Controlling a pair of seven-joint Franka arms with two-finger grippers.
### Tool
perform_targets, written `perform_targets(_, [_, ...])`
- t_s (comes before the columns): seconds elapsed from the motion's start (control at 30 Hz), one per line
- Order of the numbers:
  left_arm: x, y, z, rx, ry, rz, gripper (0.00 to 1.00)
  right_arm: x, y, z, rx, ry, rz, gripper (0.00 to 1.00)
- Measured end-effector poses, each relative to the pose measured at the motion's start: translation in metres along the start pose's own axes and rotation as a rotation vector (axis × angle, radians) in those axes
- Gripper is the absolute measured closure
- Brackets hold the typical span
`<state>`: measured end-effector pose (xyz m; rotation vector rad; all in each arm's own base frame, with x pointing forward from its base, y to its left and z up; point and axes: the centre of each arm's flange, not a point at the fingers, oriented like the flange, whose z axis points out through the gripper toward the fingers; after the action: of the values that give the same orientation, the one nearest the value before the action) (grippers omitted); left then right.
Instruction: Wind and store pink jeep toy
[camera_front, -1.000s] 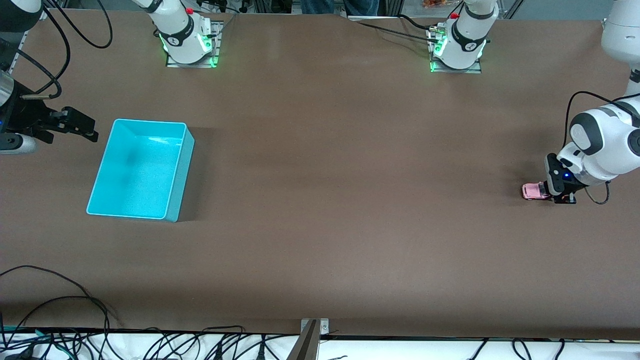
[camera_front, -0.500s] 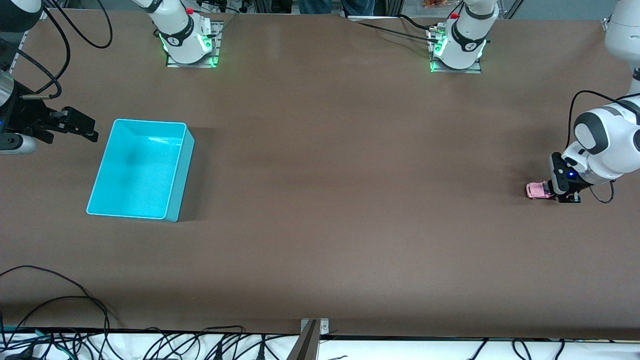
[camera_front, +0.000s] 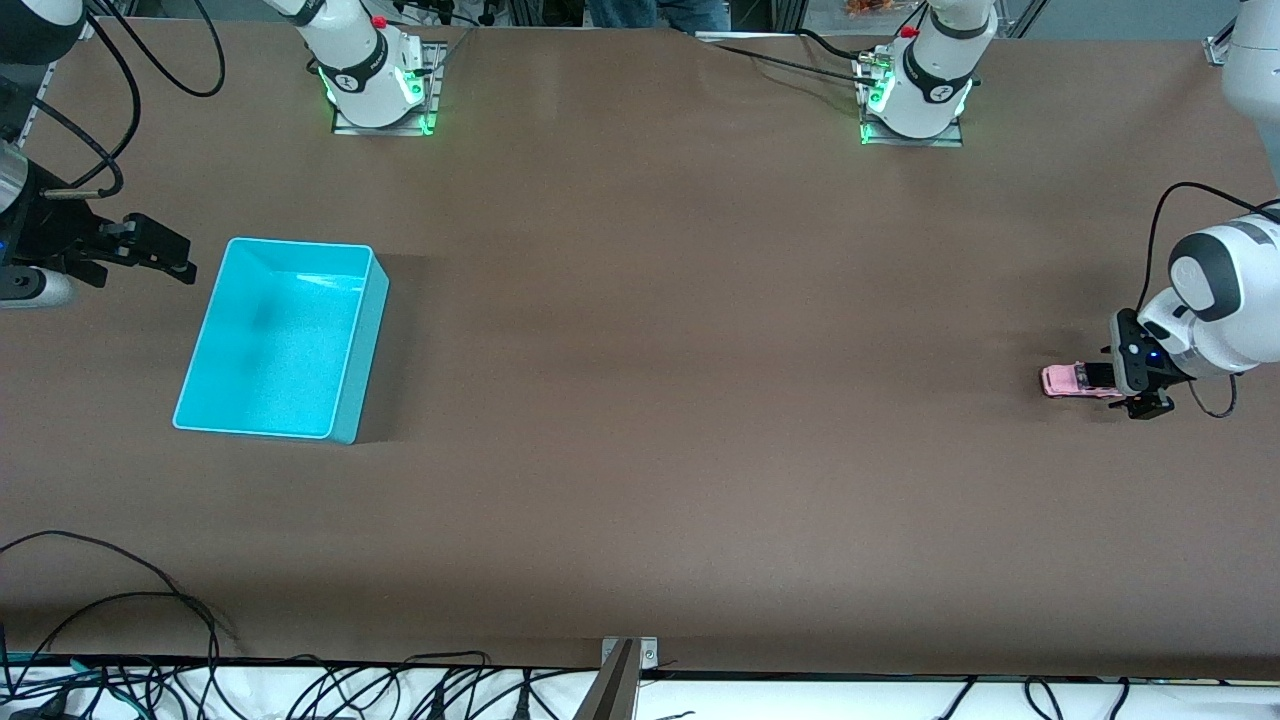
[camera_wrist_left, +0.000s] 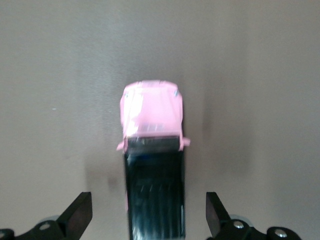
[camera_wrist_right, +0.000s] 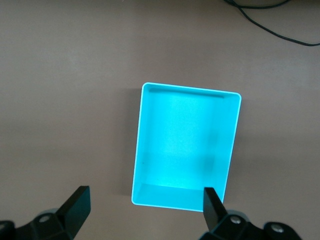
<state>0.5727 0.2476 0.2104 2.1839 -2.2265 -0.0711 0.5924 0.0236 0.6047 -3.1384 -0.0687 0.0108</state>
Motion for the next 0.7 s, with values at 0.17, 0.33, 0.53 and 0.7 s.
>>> perform_targets(0.17, [0.0,-0.004,-0.013,-0.002,0.0,-0.003,0.0,0.0,0.0,0.0,0.0,0.0,0.0,0.0])
perform_targets(0.33, [0.012,-0.016,-0.042,-0.029,0.015,-0.038,0.0,0.0,0.0,0.0,0.0,0.0,0.0,0.0])
perform_targets(0.53, [0.032,-0.037,-0.094,-0.049,0.029,-0.089,0.0,0.0,0.0,0.0,0.0,0.0,0.0,0.0])
perform_targets(0.7, [0.045,-0.051,-0.126,-0.053,0.036,-0.135,0.0,0.0,0.0,0.0,0.0,0.0,0.0,0.0])
